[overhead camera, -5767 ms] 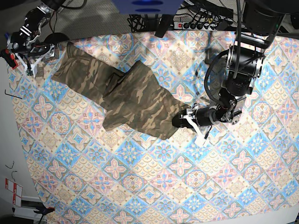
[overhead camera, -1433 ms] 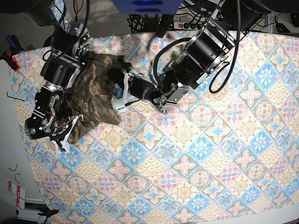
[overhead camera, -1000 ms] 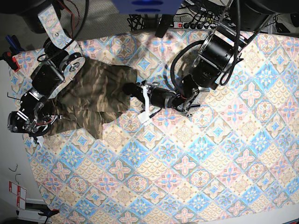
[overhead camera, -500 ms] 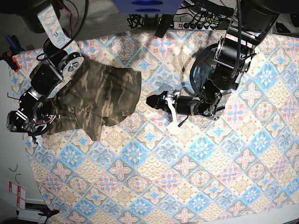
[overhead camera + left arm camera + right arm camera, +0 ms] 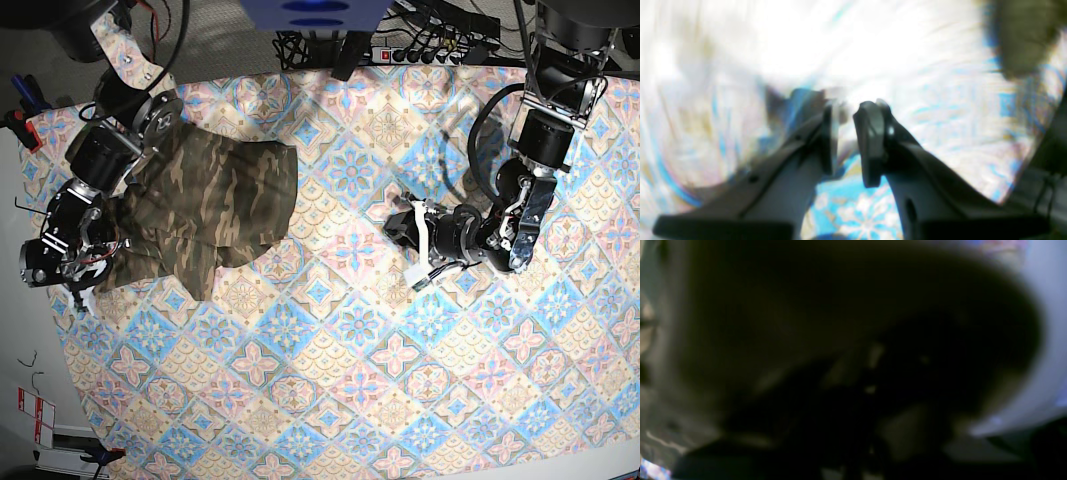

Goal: Fold the T-shirt properly

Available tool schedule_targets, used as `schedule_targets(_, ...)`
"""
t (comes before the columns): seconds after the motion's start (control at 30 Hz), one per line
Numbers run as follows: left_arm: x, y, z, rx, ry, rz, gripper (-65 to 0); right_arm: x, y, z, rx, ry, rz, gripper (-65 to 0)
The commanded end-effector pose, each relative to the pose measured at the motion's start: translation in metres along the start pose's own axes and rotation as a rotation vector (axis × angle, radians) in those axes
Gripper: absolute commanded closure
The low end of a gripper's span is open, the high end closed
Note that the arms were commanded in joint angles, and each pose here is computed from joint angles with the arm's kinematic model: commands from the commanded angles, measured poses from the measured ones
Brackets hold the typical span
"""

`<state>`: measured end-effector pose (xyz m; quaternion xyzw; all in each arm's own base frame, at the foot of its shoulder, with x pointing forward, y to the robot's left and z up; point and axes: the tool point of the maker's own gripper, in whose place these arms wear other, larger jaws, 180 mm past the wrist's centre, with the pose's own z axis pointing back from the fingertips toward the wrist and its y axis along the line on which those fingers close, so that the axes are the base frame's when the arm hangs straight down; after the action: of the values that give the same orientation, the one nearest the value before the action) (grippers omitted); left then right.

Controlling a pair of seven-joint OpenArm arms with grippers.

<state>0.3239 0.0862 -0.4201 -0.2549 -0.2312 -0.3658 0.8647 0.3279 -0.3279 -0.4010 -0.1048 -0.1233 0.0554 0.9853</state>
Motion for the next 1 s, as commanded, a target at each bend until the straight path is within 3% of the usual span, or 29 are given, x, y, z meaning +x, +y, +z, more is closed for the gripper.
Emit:
schedule_targets(0.0, 0.031, 0.006, 0.016, 0.035, -0.057, -0.06, -12.3, 0.017, -0.012, 0.012, -0.03, -0.049, -0.008, -1.8)
schedule_targets(0.07, 0.042, 0.003, 0.028, 0.058, -0.055, -0.132, -12.3, 0.015, -0.012, 0.012, -0.033, -0.044, -0.006, -1.8)
schedule_targets(0.2, 0.056, 0.002, 0.037, 0.155, -0.061, -0.153, -12.4, 0.018, -0.017, 0.02, -0.065, -0.06, 0.004, -1.8)
schedule_targets(0.4, 0.048, -0.002, 0.026, 0.19, -0.025, -0.175, -12.7, 0.009, -0.011, 0.055, -0.235, -0.011, 0.194, -1.8)
schedule_targets(0.57, 0.045, -0.004, 0.017, 0.212, 0.002, -0.198, -12.7, 0.038, 0.008, 0.089, -0.321, -0.126, 0.318, -1.8)
schedule_targets(0.97, 0.051, -0.008, 0.01, 0.223, 0.003, -0.217, -12.7, 0.014, 0.116, 0.067, -0.231, -0.11, 0.688, -1.8)
